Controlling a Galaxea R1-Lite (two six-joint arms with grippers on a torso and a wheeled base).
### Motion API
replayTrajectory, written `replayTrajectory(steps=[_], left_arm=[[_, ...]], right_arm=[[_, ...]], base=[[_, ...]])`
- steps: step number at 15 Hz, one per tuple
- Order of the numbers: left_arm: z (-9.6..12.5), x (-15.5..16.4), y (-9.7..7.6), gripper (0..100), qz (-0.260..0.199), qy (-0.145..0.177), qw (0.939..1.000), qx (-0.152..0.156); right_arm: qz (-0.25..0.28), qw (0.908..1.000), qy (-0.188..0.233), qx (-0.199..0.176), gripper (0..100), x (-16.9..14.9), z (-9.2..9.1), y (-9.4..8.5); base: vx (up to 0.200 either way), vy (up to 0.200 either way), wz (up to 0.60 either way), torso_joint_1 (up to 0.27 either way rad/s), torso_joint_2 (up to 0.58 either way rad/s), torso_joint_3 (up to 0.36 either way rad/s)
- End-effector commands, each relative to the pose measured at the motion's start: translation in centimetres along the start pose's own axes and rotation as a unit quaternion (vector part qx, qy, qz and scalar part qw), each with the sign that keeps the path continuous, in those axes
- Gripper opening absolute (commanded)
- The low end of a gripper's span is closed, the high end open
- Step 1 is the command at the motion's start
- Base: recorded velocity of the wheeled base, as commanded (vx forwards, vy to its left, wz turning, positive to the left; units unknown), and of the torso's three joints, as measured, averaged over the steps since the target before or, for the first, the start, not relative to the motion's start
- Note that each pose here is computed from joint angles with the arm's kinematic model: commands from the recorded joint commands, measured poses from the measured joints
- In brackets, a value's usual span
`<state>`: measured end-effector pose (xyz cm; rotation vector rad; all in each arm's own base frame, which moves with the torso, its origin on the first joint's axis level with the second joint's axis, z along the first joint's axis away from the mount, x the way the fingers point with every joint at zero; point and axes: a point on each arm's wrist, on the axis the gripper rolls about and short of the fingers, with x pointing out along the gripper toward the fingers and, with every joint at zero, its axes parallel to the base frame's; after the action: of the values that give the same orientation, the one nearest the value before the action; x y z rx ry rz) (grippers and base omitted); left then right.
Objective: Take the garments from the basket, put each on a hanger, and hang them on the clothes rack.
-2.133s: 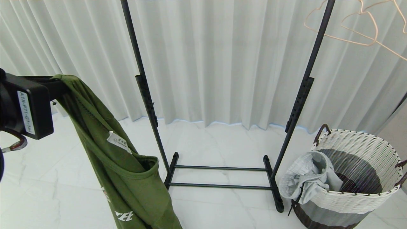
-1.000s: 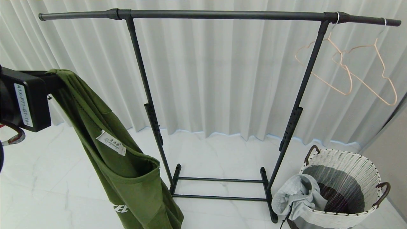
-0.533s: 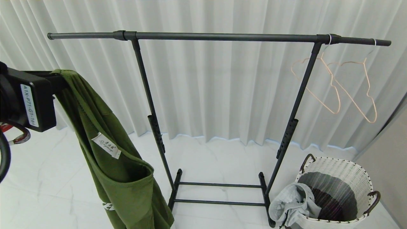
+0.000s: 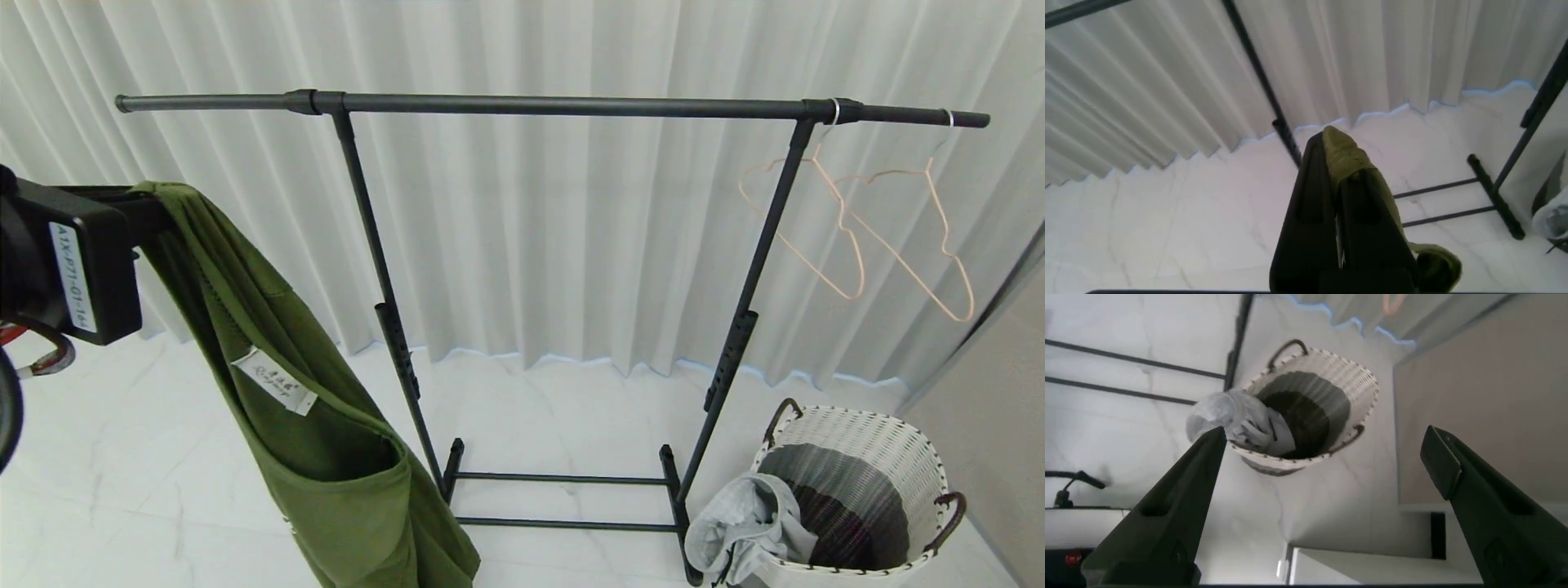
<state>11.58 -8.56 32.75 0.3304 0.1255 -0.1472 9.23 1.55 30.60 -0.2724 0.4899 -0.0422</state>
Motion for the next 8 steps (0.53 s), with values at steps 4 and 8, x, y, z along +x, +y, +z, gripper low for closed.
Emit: replayTrajectory(steps=[4,8], left_arm=[[-0.01,0.17,-0.12,0,0.0,0.002,1.0,0.001],[-0.29,0.14,-0.16,0,0.0,0.005,0.9999,0.009]], right_arm=[[-0.003,1.0,-0.003,0.004,100,0.17,0.12,-0.08],[-0.003,1.0,-0.003,0.004,100,0.17,0.12,-0.08]], base=[[0.0,0.0,0.0,0.0,0.0,0.0],[0.0,0.0,0.0,0.0,0.0,0.0]])
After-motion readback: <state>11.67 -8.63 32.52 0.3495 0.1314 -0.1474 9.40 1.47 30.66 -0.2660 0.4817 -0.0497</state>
